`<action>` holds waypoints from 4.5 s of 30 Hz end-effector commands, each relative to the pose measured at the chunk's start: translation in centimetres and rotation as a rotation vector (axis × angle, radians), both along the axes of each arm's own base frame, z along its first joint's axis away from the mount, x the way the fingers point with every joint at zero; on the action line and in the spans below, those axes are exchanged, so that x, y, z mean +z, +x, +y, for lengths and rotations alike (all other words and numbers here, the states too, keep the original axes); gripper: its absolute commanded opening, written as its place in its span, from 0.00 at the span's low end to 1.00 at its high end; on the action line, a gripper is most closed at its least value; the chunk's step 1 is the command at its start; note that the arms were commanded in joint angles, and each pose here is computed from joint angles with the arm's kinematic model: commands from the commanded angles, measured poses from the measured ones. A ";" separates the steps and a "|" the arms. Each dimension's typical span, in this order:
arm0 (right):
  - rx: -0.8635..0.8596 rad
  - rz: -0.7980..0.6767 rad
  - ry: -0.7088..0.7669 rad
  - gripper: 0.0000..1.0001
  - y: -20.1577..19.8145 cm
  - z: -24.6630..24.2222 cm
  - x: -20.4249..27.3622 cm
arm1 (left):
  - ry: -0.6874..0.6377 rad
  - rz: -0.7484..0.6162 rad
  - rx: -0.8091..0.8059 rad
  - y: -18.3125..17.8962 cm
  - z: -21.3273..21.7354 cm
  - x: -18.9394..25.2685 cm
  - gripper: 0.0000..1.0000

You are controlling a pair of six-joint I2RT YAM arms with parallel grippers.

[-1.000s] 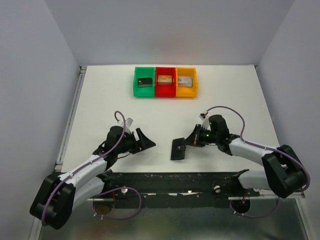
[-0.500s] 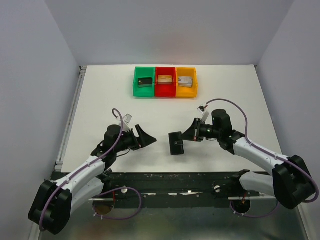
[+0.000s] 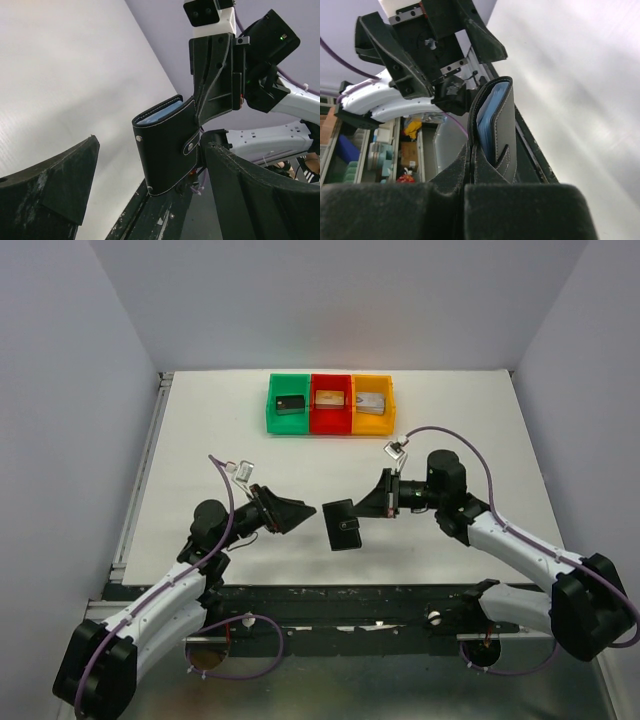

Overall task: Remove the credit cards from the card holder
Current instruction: Pick up the card holder from the center of the board, then open the card holder at the center of the board.

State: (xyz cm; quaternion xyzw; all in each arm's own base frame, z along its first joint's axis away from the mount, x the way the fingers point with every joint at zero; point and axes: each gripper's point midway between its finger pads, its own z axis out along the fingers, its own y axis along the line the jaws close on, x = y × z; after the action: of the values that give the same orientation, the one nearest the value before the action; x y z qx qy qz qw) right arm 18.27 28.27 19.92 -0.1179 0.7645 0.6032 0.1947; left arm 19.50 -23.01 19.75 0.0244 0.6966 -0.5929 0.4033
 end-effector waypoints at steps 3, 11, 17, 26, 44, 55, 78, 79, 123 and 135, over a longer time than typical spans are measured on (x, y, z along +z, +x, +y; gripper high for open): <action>0.099 -0.034 0.163 0.00 -0.9 2.0 4.5 | -0.055 -0.086 -0.112 -1.3 -1.0 2.5 0.96; 0.138 -0.043 0.237 0.00 -1.0 3.7 6.3 | -0.076 -0.114 -0.159 -2.1 -1.4 3.0 0.96; 0.140 -0.028 0.274 0.00 -0.9 4.1 6.5 | -0.087 -0.130 -0.184 -2.7 -1.5 3.2 0.96; 0.118 -0.006 0.233 0.00 -0.5 4.1 4.9 | -0.120 -0.172 -0.186 -3.2 -1.3 4.7 0.91; 0.096 -0.014 0.144 0.00 -0.4 3.8 3.2 | -0.079 -0.169 -0.140 -2.9 -0.9 4.9 0.57; 0.099 -0.024 0.103 0.00 -0.5 3.6 2.7 | -0.024 -0.149 -0.142 -2.4 -1.1 4.3 0.38; -0.146 -0.263 -0.463 0.78 1.1 0.1 2.9 | 0.264 0.070 0.097 0.8 0.6 1.6 0.00; -0.169 -0.285 -0.489 0.77 1.2 0.1 3.2 | 0.294 0.084 0.128 1.1 0.8 1.5 0.00; -0.368 -0.481 -0.807 0.65 1.3 5.0 3.4 | 0.361 0.357 0.409 1.2 -1.4 5.4 0.00; -0.343 -0.469 -0.910 0.61 1.5 5.2 1.7 | 0.361 0.346 0.417 1.0 -1.3 5.6 0.00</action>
State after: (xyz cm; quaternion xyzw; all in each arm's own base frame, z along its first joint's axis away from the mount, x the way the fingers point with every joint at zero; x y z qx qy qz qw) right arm 20.09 33.55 22.60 -0.1904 0.8828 0.1525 0.4016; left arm 20.42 -24.21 23.42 -0.1401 0.8550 -0.3409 0.3650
